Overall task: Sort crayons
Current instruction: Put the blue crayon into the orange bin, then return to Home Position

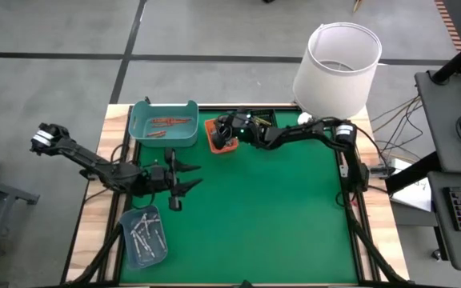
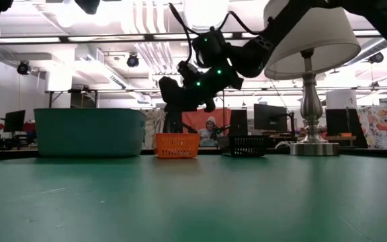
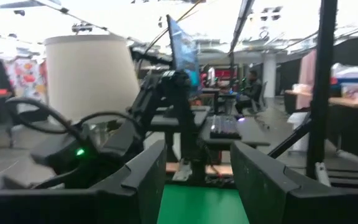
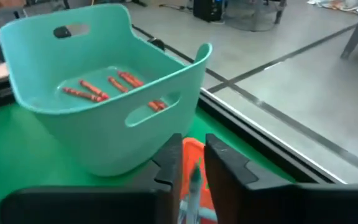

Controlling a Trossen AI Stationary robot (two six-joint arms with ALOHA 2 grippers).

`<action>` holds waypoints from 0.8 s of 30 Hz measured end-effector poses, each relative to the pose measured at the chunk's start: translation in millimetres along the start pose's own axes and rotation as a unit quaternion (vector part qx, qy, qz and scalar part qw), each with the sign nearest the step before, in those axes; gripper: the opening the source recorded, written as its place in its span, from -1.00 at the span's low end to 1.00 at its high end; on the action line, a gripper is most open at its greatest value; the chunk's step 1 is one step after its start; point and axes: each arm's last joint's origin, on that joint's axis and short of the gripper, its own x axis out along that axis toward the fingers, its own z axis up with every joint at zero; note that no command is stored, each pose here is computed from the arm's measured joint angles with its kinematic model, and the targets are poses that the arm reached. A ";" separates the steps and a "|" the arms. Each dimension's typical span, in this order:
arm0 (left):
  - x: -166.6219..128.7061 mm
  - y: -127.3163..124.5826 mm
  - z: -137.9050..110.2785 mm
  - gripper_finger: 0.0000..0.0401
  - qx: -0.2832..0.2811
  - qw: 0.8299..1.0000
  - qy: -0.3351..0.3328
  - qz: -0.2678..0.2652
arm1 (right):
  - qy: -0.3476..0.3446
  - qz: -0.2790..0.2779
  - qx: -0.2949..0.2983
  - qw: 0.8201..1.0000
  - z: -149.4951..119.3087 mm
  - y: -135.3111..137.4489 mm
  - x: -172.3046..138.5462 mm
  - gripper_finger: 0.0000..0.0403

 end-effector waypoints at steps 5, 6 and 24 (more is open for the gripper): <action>-1.6 0.9 -4.1 -0.19 0.012 1.000 0.027 0.009 | 0.000 0.007 -0.021 1.000 8.9 4.7 -7.8 -0.50; -3.1 1.7 -3.9 -0.19 0.016 0.999 0.034 0.013 | 0.000 0.014 -0.022 1.000 14.0 5.8 -11.7 -0.46; -85.6 41.5 -35.2 -0.19 0.017 0.988 0.135 -0.069 | -0.109 0.213 -0.154 0.959 -22.4 -5.7 -125.2 -0.38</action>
